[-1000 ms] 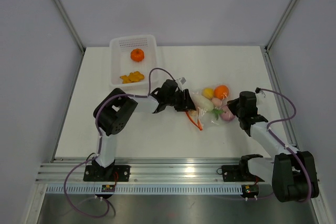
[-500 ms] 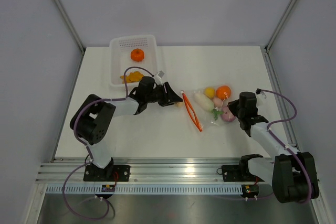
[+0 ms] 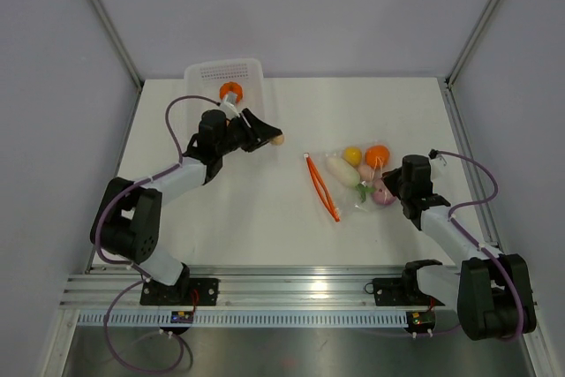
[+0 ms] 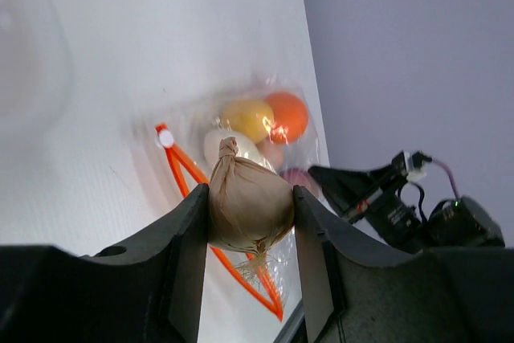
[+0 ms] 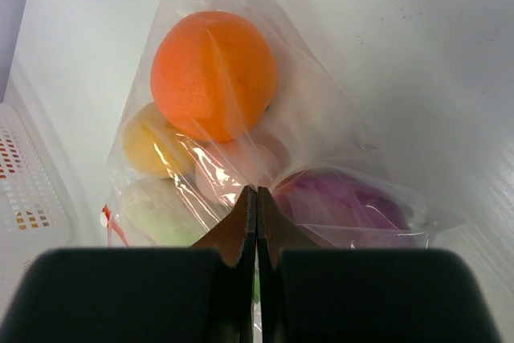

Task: Open the zip-top bag and remove the fake food
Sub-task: Pick up the fake fruit from the zipper food storage bag, then place the fake fruit in the bin.

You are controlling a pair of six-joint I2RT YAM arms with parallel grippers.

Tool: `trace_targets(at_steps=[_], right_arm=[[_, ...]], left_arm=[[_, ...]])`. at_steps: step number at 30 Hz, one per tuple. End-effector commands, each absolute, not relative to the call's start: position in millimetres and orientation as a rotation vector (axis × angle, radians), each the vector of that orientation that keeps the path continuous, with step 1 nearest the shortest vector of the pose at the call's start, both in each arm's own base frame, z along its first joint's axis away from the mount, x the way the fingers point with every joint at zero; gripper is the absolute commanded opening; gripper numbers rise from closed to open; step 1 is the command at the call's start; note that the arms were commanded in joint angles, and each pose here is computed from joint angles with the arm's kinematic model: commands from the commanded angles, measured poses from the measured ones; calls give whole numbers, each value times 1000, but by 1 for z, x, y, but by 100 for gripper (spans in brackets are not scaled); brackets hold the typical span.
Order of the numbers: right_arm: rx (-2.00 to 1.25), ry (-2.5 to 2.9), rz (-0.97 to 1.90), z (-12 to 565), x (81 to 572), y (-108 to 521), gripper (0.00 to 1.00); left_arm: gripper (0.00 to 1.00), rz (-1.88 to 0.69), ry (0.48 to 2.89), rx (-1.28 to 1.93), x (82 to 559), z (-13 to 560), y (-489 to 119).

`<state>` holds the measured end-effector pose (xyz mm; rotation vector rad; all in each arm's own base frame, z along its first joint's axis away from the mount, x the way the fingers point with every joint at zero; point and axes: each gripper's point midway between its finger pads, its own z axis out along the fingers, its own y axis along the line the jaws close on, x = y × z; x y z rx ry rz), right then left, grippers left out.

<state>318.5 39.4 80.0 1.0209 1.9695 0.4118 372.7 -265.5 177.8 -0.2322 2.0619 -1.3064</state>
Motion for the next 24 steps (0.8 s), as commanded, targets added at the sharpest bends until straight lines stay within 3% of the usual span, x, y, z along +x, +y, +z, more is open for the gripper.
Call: trace_targets(at_steps=[1, 10, 17, 20, 24], right_arm=[[990, 1957, 439, 85, 324, 42, 0], [968, 1983, 454, 84, 327, 47, 0], [960, 1987, 473, 85, 328, 50, 0], [957, 1981, 480, 87, 328, 50, 0], [950, 1984, 486, 87, 328, 51, 0]], left_arm=[[35, -1212, 1939, -350, 405, 208, -242], [37, -1073, 1889, -485, 465, 207, -199], [43, -918, 1910, -520, 479, 190, -172], [48, -927, 1914, -526, 484, 186, -165], [73, -910, 1897, -521, 482, 185, -158]])
